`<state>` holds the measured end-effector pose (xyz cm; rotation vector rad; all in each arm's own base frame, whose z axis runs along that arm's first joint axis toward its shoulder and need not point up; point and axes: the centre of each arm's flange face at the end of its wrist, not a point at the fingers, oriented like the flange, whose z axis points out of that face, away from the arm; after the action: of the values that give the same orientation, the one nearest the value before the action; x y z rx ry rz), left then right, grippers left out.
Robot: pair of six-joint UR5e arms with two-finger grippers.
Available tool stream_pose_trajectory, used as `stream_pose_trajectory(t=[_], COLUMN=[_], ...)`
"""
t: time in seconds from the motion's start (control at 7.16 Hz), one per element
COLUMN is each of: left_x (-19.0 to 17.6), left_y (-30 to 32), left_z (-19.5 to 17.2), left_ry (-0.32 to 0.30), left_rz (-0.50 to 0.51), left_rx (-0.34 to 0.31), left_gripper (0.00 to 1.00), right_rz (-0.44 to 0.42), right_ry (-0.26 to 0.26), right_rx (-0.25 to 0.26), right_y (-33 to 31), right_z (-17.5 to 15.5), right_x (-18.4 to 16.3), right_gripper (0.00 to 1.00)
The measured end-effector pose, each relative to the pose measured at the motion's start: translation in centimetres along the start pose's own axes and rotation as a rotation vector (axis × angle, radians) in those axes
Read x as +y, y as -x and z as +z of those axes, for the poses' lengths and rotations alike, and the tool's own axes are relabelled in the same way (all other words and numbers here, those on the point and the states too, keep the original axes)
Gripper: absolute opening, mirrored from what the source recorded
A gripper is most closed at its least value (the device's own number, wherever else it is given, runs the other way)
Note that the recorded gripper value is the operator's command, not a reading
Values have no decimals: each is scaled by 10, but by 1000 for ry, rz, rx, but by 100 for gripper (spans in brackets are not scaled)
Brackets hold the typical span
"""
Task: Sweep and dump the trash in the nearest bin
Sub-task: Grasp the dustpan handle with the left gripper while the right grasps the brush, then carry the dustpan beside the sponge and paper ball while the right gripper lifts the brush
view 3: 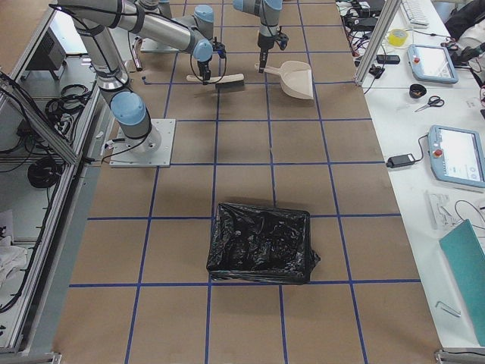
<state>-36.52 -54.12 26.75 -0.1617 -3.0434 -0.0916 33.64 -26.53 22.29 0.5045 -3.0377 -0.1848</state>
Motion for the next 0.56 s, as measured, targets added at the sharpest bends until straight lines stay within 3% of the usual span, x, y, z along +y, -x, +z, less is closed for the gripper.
stream_pose_trajectory(t=[0.14, 0.56], left_x=[-7, -31], left_y=[11, 122], left_z=[-24, -125], left_ry=[-27, -13], left_rz=[18, 111], left_rx=[-12, -30], left_gripper=[0, 0], right_rz=[11, 40], right_ry=[-2, -7], right_rx=[-1, -1], right_y=[0, 1], right_z=[-1, -3], right_x=[0, -3], right_gripper=[0, 0])
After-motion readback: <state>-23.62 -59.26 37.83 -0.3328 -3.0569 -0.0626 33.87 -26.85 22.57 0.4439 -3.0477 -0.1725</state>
